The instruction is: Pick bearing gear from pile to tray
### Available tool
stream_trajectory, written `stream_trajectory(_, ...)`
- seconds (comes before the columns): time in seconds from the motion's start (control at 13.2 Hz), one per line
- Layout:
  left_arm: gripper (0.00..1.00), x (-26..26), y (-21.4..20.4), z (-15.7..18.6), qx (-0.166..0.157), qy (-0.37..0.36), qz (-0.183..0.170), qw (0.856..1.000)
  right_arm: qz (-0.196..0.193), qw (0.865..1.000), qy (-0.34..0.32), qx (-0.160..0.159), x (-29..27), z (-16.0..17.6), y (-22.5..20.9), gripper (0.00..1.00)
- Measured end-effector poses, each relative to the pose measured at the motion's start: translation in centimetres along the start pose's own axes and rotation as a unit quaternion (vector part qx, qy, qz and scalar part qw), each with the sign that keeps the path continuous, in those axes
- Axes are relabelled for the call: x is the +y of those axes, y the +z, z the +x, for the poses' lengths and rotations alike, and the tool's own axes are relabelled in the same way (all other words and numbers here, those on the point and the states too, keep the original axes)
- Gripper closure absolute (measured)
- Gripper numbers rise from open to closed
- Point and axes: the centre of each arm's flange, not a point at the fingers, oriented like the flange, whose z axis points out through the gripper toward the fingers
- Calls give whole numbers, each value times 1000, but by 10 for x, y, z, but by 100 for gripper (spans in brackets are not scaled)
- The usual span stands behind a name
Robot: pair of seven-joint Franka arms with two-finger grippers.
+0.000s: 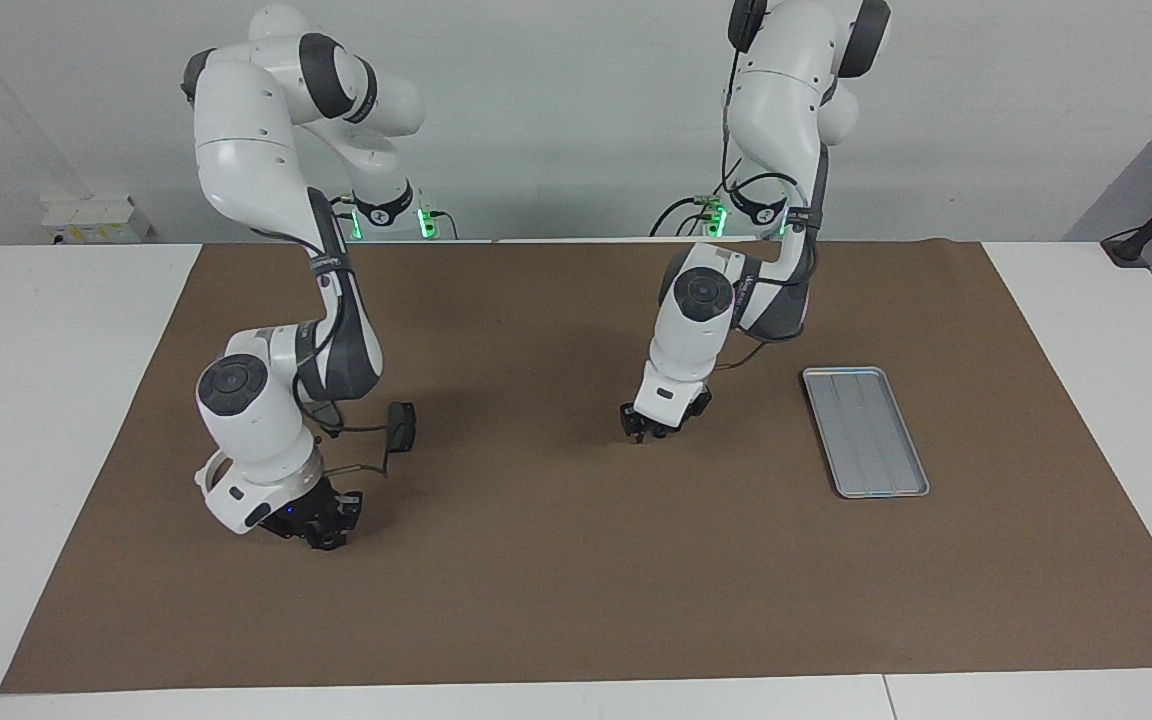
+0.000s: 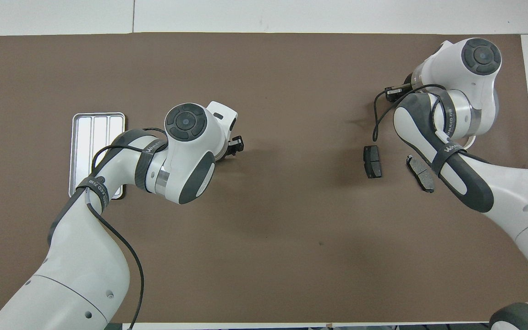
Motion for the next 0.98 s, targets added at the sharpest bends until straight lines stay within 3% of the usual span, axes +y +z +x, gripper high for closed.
stream_trajectory(0.38,30,0,5,-4,-4,1,4,1000,0,1000,0,-1,0,0,0,64)
stream_trajectory(0.6,59,-4,0,-1,-1,-2,4,1000,-3,1000,-2,-29,-2,1,-17,64)
stream_trajectory(0.76,64,-5,0,0,0,-3,5,1000,-8,999,-4,-51,-7,5,-57,64)
stream_trajectory(0.83,75,-6,-1,1,-1,-5,6,1000,-12,998,-7,-59,-11,4,-84,64)
stream_trajectory(0.98,76,-7,-1,1,-1,-6,6,1000,-18,997,-16,-75,-26,-3,-143,64)
